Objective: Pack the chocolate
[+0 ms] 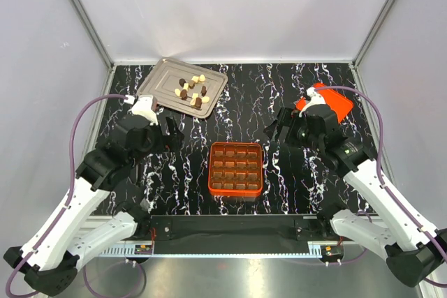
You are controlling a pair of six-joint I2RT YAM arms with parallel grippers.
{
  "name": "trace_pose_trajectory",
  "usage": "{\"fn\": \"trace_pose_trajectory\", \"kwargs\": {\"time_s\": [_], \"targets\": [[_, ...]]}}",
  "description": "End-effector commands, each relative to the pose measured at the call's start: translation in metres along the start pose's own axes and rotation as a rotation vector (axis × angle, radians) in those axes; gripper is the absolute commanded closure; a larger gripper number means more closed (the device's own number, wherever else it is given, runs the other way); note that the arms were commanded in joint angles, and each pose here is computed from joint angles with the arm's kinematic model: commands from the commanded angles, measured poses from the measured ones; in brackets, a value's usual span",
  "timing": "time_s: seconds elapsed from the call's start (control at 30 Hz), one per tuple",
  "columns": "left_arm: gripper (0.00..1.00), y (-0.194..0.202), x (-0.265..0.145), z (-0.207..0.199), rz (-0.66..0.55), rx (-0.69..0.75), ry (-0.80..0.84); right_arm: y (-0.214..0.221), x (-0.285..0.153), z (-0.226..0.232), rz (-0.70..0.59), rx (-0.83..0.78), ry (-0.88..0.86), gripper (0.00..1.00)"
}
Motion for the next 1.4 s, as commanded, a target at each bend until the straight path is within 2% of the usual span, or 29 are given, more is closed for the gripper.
{"fn": "trace_pose_trajectory", "kwargs": {"time_s": [0.0, 0.2, 0.37, 0.4, 0.5, 0.6, 0.73, 0.9, 1.03, 1.17, 1.27, 1.37], "targets": [[0.01, -0.02, -0.006, -0.003, -0.083, -0.032, 0.002, -0.016, -0.009, 0.007, -0.069, -0.004, -0.02, 0.0], [0.01, -0.038, -0.008, 0.008, -0.119, -0.022, -0.11, -0.02, -0.013, 0.01, -0.082, -0.023, -0.033, 0.0], [0.01, -0.055, 0.005, 0.027, -0.082, 0.001, -0.26, -0.02, -0.012, 0.013, -0.081, -0.019, -0.053, 0.0], [0.01, -0.06, 0.009, 0.05, -0.084, -0.029, -0.347, -0.021, -0.012, 0.014, -0.083, -0.015, -0.059, 0.0], [0.02, -0.057, 0.035, 0.104, 0.012, -0.089, -0.528, -0.02, -0.012, 0.017, -0.09, -0.015, -0.082, 0.0], [0.06, -0.046, 0.059, 0.139, 0.089, -0.134, -0.624, -0.017, -0.015, 0.024, -0.088, -0.01, -0.138, 0.0], [0.11, -0.033, 0.09, 0.167, 0.123, -0.191, -0.634, -0.015, -0.021, 0.032, -0.096, 0.005, -0.204, 0.0], [0.23, 0.007, 0.119, 0.217, 0.273, -0.306, -0.675, -0.012, -0.024, 0.031, -0.102, -0.002, -0.214, 0.0], [0.31, 0.022, 0.141, 0.222, 0.376, -0.343, -0.608, -0.011, -0.023, 0.026, -0.121, -0.015, -0.199, 0.0], [0.34, 0.042, 0.151, 0.226, 0.446, -0.348, -0.595, -0.012, -0.021, 0.028, -0.136, -0.021, -0.213, 0.0], [0.42, 0.06, 0.161, 0.226, 0.515, -0.356, -0.567, -0.012, -0.017, 0.03, -0.123, -0.025, -0.22, 0.0], [0.53, 0.069, 0.166, 0.223, 0.567, -0.351, -0.557, -0.012, -0.016, 0.032, -0.109, -0.026, -0.225, 0.0]]}}
Point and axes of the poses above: each gripper's point midway between its finger pads, its own x axis out along the fingers, its own z axis along the line the jaws close on, y = z × x, the point moved 2 cm from there along -x, back along the fingers, and after that the axes turned 5 degrees about -x, right-handed, at the moved point
